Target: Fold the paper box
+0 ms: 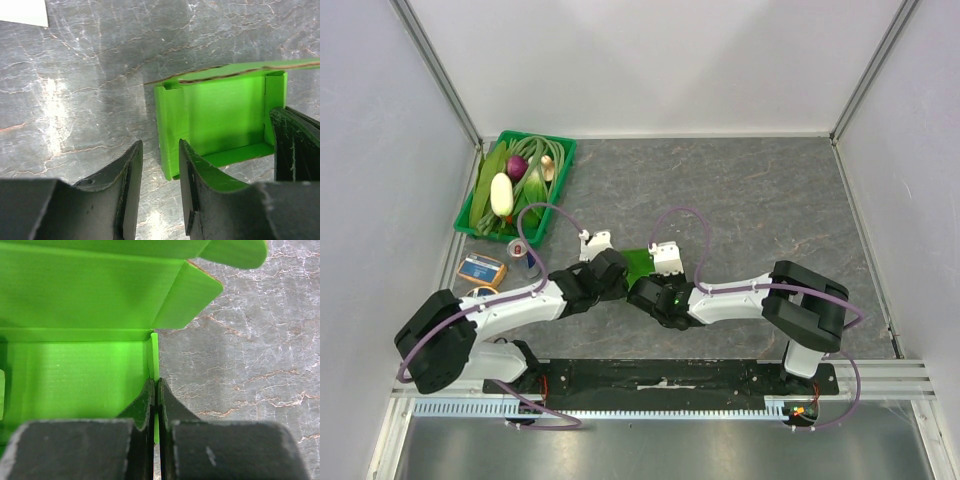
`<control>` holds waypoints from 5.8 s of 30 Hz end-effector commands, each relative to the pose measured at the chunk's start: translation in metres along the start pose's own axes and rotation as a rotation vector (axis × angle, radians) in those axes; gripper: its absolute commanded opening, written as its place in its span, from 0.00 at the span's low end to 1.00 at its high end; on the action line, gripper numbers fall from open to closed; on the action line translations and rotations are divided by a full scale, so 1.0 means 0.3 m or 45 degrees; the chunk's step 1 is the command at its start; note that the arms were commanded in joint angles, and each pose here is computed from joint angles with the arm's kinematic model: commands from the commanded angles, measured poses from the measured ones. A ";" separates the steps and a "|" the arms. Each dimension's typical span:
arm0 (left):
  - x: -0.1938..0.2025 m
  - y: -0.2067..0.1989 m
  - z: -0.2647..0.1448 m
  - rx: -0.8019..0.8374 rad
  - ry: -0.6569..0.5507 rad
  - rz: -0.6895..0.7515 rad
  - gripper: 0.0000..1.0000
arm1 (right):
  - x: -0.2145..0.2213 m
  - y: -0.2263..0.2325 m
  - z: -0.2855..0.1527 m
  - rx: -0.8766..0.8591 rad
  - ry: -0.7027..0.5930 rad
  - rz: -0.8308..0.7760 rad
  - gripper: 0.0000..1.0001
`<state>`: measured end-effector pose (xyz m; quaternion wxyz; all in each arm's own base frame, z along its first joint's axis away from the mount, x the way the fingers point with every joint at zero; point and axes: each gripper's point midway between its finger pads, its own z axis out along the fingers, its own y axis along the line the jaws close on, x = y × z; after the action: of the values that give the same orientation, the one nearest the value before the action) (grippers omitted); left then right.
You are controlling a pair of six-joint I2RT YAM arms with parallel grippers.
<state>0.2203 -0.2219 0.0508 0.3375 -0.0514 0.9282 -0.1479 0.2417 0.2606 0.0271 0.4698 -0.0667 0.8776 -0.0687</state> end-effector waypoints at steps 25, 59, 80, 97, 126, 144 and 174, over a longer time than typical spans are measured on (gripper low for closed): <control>0.073 0.170 0.103 -0.870 0.130 0.479 0.02 | 0.178 -0.049 -0.016 -0.033 0.208 0.136 0.00; -0.062 -0.027 -0.103 0.019 -0.001 0.051 0.61 | 0.105 -0.067 -0.021 -0.106 0.186 0.018 0.27; -0.060 -0.053 -0.032 0.131 0.111 0.097 0.45 | -0.105 -0.093 -0.182 -0.445 0.083 0.186 0.67; 0.009 -0.048 0.068 -0.029 0.195 0.185 0.32 | -0.025 -0.016 -0.084 -0.464 0.129 0.126 0.41; 0.191 0.072 0.165 -0.687 0.222 0.495 0.02 | 0.019 0.010 -0.080 -0.375 0.087 0.313 0.00; -0.008 -0.154 -0.041 -0.075 0.051 0.301 0.62 | -0.019 0.004 -0.101 -0.401 0.057 0.263 0.16; 0.094 -0.057 -0.109 0.270 0.157 -0.322 0.34 | -0.028 0.008 -0.133 -0.476 0.053 0.245 0.36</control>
<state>0.1660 -0.2267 0.0546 0.2599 -0.0799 0.9333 -0.2346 0.2087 0.2598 0.0454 0.4217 -0.0727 0.8957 0.1205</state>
